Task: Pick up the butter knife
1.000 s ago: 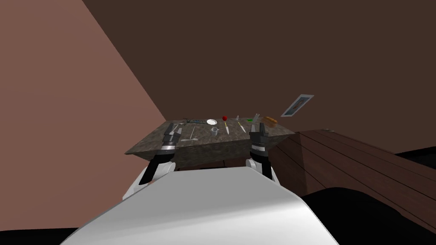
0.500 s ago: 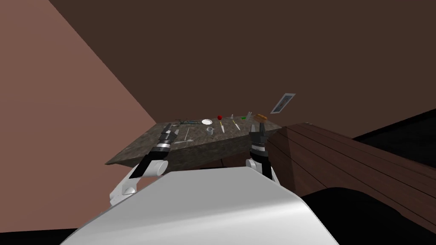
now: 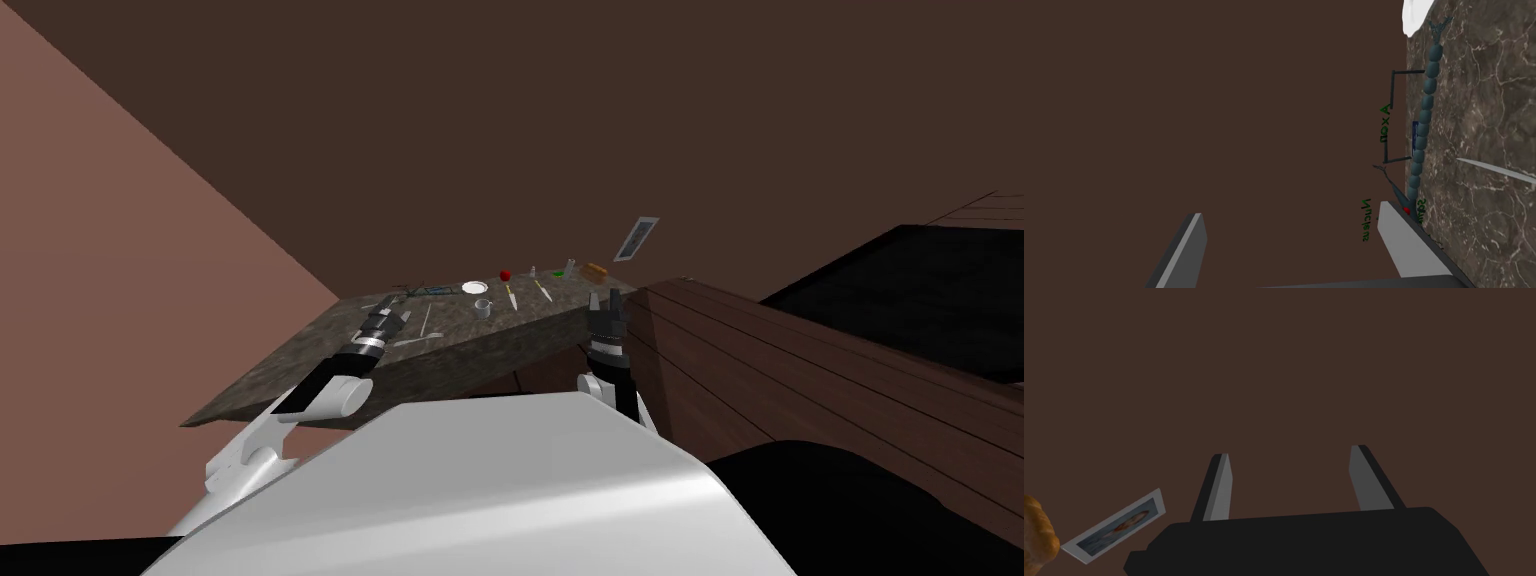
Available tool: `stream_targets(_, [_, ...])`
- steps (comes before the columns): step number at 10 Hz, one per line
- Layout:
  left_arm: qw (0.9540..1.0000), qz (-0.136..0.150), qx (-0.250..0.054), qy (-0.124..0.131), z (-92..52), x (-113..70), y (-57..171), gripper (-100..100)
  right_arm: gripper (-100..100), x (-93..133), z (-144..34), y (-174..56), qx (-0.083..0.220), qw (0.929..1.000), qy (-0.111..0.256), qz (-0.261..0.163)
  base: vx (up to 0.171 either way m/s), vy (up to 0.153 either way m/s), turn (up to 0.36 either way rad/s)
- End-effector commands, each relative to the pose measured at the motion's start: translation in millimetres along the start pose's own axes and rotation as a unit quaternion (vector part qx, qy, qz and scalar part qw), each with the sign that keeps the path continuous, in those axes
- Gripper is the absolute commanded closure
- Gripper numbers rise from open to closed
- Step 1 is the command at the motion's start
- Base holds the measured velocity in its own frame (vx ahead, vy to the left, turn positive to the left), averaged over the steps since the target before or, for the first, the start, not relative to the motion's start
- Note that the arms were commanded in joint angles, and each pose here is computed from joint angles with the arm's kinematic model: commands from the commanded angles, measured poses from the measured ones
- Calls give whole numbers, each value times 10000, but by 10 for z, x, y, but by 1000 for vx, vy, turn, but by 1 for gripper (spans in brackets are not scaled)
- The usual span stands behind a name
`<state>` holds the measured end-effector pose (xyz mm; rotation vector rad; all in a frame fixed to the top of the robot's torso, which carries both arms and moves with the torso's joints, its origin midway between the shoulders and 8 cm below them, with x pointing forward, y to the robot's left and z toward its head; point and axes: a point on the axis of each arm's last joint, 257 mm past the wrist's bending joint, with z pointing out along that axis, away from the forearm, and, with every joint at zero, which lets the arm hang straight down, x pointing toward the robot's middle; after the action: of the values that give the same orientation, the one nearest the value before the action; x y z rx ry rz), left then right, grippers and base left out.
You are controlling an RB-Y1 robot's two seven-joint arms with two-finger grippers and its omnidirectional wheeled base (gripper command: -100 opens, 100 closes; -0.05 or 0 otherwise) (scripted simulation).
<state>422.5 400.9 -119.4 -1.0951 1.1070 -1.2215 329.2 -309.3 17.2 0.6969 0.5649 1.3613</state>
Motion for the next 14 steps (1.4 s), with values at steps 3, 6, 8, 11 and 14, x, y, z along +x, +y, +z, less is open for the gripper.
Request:
stream_targets(3, [9961, 178, -852, -167, -133, -432, 395, -100, 0, 0, 0, 0, -1, 10000, 0, 1, -5, 8, -260])
stream_targets(6, [9873, 470, -1498, -249, -306, -719, 667, -100, 0, 0, 0, 0, 0, 10000, 0, 0, -1, 14, -249])
stream_targets(8, [9802, 662, -1847, -279, -422, -868, 806, -100, 0, 0, 0, 0, 1, 10000, 0, -1, -1, 17, -164])
stream_targets(11, [9614, 1073, -2512, -321, -677, -1152, 1054, -100, 0, 0, 0, 0, 0, 10000, 0, 0, 1, 18, -260])
stream_targets(14, [9460, 1338, -2935, -326, -887, -1320, 1204, -100, 0, 0, 0, 0, 0, 10000, 0, 0, 5, 20, -170])
